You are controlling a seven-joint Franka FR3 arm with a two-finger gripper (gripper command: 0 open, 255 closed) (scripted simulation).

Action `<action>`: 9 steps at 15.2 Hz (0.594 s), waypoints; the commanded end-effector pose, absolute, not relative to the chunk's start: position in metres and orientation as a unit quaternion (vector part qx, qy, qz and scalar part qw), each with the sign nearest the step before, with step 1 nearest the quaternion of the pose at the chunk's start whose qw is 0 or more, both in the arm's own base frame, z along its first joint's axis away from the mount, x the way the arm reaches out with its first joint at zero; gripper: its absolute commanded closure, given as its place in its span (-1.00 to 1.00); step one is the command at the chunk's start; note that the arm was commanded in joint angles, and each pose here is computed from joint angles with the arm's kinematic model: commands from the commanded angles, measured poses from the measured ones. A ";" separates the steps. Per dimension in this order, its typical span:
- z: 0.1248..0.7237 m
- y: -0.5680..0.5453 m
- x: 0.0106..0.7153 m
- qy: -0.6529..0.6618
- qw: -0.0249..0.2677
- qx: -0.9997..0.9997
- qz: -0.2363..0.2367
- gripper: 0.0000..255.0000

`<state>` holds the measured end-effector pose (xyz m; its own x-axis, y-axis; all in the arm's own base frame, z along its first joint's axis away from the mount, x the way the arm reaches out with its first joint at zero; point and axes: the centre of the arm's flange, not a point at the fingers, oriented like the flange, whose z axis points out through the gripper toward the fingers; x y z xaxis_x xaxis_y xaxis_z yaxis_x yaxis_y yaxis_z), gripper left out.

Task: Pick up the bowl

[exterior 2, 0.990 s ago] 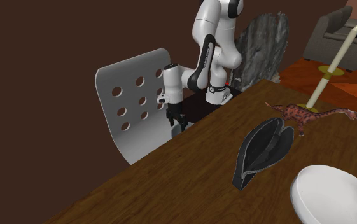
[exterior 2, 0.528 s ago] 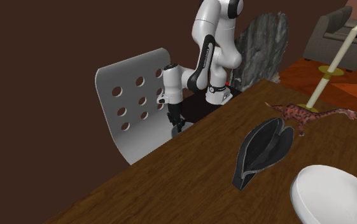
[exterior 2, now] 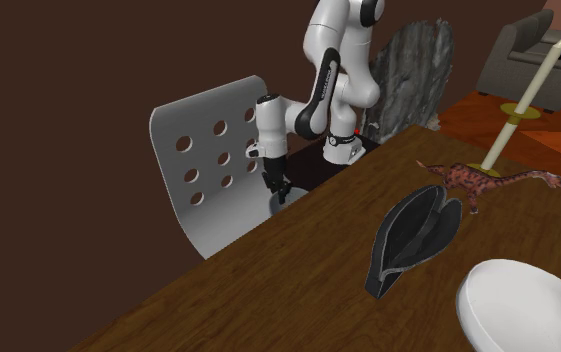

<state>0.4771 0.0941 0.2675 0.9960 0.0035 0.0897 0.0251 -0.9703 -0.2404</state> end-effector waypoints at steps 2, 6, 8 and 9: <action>0.284 0.095 0.477 -0.007 0.122 -0.992 -0.045 1.00; 0.305 0.095 0.477 -0.007 0.122 -0.992 -0.045 1.00; 0.315 0.095 0.477 -0.007 0.122 -0.992 -0.045 1.00; 0.320 0.095 0.477 -0.007 0.122 -0.992 -0.045 1.00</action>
